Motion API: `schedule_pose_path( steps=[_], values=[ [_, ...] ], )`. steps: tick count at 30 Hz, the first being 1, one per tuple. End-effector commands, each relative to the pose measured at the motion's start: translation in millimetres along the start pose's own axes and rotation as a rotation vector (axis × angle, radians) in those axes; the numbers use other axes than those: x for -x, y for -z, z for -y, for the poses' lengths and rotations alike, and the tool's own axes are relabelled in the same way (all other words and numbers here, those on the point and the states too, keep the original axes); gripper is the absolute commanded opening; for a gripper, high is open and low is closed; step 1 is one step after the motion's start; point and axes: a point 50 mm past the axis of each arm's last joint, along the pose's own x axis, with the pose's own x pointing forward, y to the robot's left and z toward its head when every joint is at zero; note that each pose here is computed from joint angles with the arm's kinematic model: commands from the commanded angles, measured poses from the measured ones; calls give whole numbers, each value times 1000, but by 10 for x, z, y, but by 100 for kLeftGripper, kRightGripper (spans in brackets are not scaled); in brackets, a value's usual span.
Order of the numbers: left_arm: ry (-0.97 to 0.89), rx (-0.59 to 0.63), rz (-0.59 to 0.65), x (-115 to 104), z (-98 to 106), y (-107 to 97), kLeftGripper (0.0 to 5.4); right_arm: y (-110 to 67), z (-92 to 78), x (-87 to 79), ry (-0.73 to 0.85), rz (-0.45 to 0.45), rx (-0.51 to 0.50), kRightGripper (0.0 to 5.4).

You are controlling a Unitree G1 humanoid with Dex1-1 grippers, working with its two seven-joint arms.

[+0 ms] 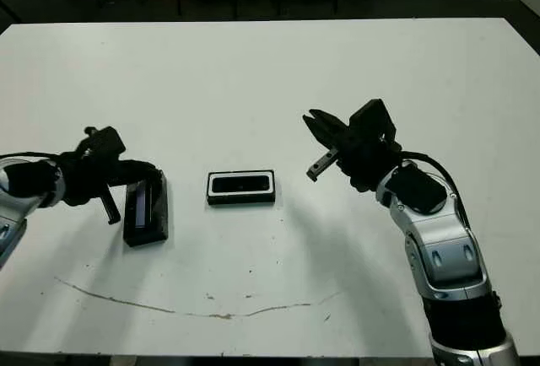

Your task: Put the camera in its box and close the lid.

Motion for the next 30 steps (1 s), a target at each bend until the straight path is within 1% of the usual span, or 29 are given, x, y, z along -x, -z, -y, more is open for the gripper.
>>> schedule_pose_path(
  steps=[1, 7, 9, 10, 13, 16, 18, 20, 23, 25, 27, 30],
  values=[
    [11, -1, -6, -26, 19, 22, 0, 56, 3, 27, 4, -33, -1, 1],
    [-37, 18, 58, 15, 14, 10, 0, 75, 0, 21, 0, -33, -19, 1],
    [-70, 38, 92, 51, 22, -35, 0, 76, -1, 19, 0, -37, -16, 1],
    [-87, 55, 134, 79, 37, -77, 0, 76, -2, 17, 0, -35, -14, 1],
    [-140, 103, 250, 203, 108, -238, 0, 79, -2, 15, 5, -38, -10, 1],
    [-179, 166, 382, 375, 197, -400, 0, 78, 0, 14, 5, -38, -4, 1],
    [-201, 198, 453, 508, 229, -477, 0, 82, 1, 14, 4, -38, -15, 1],
    [-226, 217, 495, 648, 232, -516, 0, 84, 1, 15, -1, -35, -16, 1],
    [-259, 235, 485, 816, 210, -527, 0, 85, 3, 17, -1, -40, -9, 1],
    [-266, 234, 457, 883, 178, -498, 0, 86, 4, 17, -1, -41, -12, 1],
    [-258, 227, 402, 925, 130, -420, 0, 87, 4, 18, -4, -40, -12, 1],
    [-256, 219, 284, 953, 65, -282, 0, 85, 7, 21, -2, -42, -4, 1]
  ],
)
